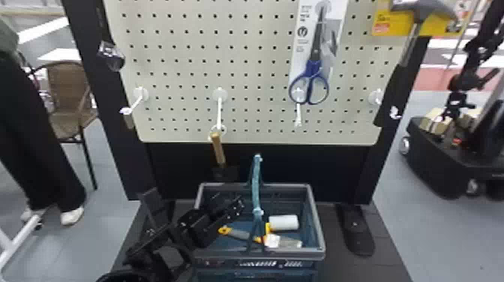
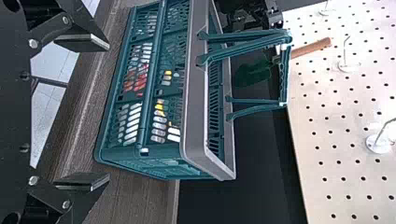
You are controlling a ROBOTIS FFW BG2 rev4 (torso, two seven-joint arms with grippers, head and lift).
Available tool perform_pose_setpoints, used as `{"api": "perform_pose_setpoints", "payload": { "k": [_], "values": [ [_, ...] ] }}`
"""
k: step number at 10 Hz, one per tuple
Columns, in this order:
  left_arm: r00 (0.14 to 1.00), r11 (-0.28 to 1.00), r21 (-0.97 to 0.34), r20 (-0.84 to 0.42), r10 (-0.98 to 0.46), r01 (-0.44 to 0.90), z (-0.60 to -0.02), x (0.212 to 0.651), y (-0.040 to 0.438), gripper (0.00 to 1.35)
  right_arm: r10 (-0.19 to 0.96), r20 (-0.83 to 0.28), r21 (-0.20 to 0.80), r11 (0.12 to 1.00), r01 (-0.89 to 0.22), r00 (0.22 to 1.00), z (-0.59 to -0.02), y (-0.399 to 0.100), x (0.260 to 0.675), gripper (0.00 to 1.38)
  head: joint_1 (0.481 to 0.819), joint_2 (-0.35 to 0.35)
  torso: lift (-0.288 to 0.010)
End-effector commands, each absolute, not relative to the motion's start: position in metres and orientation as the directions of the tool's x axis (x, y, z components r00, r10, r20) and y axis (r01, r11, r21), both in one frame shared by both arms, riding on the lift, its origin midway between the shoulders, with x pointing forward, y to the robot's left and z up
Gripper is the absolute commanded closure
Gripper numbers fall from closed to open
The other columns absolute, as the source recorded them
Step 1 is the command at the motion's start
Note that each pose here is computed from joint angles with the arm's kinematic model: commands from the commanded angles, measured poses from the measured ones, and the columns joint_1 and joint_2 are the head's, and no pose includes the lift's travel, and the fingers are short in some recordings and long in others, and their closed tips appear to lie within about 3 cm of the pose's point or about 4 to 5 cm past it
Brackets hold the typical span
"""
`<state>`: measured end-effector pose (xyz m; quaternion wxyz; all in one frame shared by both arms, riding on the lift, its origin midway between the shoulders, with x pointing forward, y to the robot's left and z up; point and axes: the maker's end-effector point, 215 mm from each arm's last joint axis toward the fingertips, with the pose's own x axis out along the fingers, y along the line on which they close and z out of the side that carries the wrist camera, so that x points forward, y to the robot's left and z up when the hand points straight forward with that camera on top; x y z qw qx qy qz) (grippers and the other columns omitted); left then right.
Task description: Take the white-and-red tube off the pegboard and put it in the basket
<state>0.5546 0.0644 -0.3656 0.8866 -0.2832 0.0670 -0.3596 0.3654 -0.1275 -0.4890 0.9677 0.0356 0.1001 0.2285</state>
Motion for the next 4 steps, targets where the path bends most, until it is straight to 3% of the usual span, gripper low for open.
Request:
{"api": "perform_pose_setpoints", "payload": {
  "k": [1, 4],
  "values": [
    [0.733, 0.581, -0.552, 0.085, -0.675, 0.598, -0.3663, 0.554, 0.0648, 0.27, 0.45, -0.178, 0.115, 0.893, -0.436, 0.875, -0.4893, -0.1274, 0.3651, 0.29, 0.549, 0.0, -0.1],
    [0.734, 0.581, -0.553, 0.083, -0.675, 0.597, -0.3668, 0.5541, 0.0652, 0.27, 0.45, -0.177, 0.116, 0.893, -0.435, 0.875, -0.4891, -0.1275, 0.3652, 0.29, 0.549, 0.0, -0.1]
  ]
}}
